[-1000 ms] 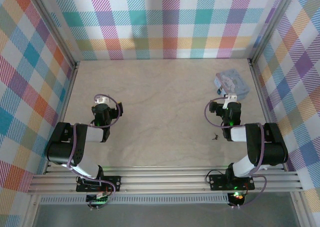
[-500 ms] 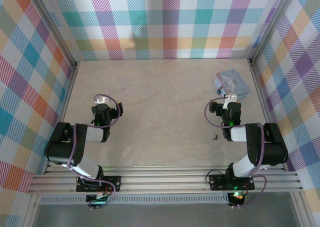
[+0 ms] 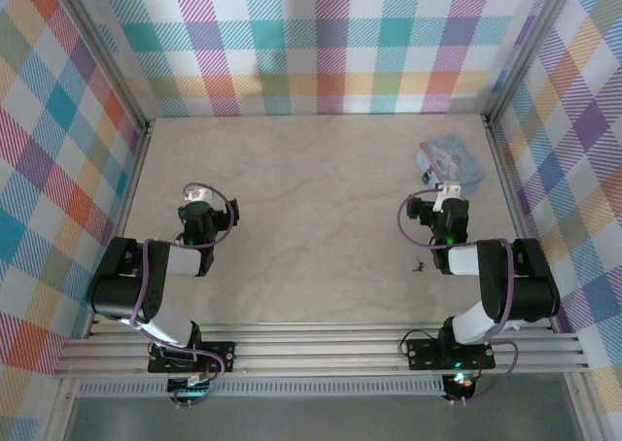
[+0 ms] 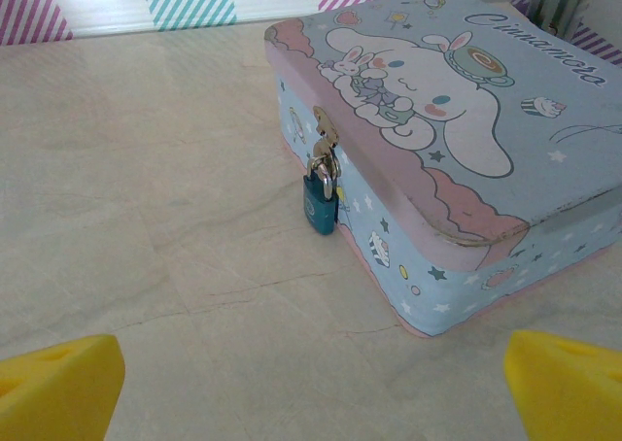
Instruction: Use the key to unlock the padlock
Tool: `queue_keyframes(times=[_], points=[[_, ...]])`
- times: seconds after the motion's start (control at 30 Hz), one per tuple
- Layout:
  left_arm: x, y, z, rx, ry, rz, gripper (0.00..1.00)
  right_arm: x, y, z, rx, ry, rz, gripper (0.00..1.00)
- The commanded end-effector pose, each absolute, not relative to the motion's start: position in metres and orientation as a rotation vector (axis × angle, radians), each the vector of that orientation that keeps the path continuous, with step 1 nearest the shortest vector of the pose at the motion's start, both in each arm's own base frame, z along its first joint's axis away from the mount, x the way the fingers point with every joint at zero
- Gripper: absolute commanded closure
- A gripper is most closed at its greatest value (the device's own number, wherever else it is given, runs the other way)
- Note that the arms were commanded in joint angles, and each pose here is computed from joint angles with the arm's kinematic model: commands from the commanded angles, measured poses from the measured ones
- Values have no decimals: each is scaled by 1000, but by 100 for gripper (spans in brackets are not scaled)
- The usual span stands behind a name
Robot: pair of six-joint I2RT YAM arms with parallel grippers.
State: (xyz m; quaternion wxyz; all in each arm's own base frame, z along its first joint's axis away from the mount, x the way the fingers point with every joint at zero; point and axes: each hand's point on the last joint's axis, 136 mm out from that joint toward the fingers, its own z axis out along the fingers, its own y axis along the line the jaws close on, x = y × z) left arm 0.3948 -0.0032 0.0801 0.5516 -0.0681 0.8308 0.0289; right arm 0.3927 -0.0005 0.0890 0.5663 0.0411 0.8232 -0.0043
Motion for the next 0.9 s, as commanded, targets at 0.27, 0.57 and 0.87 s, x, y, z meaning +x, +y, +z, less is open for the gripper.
queue_keyframes(times=[0.27,0.57,0.87], points=[[400,-5,103,-145,2067,68,0,394,-1,93,104,1917,10,0],[394,-24,138,-264,2094,-142,1,391,3,112,93,2002,18,0],[400,-81,131,-251,2257,-356,5,432,-14,162,215,2210,-83,4]])
